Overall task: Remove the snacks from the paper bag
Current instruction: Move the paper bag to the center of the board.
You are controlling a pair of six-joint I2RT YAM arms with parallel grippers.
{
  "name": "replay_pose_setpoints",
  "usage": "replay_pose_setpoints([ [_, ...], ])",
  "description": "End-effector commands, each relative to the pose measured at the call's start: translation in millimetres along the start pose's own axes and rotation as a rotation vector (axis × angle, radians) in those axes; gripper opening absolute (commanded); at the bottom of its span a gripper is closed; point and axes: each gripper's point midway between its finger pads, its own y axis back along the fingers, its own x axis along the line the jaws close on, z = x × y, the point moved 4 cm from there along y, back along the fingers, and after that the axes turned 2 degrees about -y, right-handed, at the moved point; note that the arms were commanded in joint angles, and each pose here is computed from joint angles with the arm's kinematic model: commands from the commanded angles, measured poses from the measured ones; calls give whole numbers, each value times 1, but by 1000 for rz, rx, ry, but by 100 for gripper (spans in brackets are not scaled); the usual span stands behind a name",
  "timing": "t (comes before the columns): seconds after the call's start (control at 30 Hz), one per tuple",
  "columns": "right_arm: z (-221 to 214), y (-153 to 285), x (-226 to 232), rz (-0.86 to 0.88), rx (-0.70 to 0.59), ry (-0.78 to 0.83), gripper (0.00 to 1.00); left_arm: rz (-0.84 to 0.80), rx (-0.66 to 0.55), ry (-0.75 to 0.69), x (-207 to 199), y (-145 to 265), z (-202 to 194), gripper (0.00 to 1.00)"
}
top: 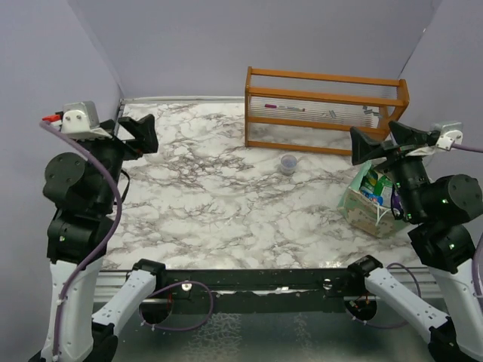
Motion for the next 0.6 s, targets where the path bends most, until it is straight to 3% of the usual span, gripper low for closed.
replay_pose_setpoints([
  [0.0, -28, -2, -22, -140, 83, -31, 99, 89, -10, 42, 14, -30, -26, 99],
  [0.37, -76, 26, -75, -472, 227, -108, 99, 266, 57, 70, 60, -75, -129, 99],
  [0.57, -99, 50, -89, -612, 314, -168, 99, 323, 36, 79, 77, -81, -156, 99],
])
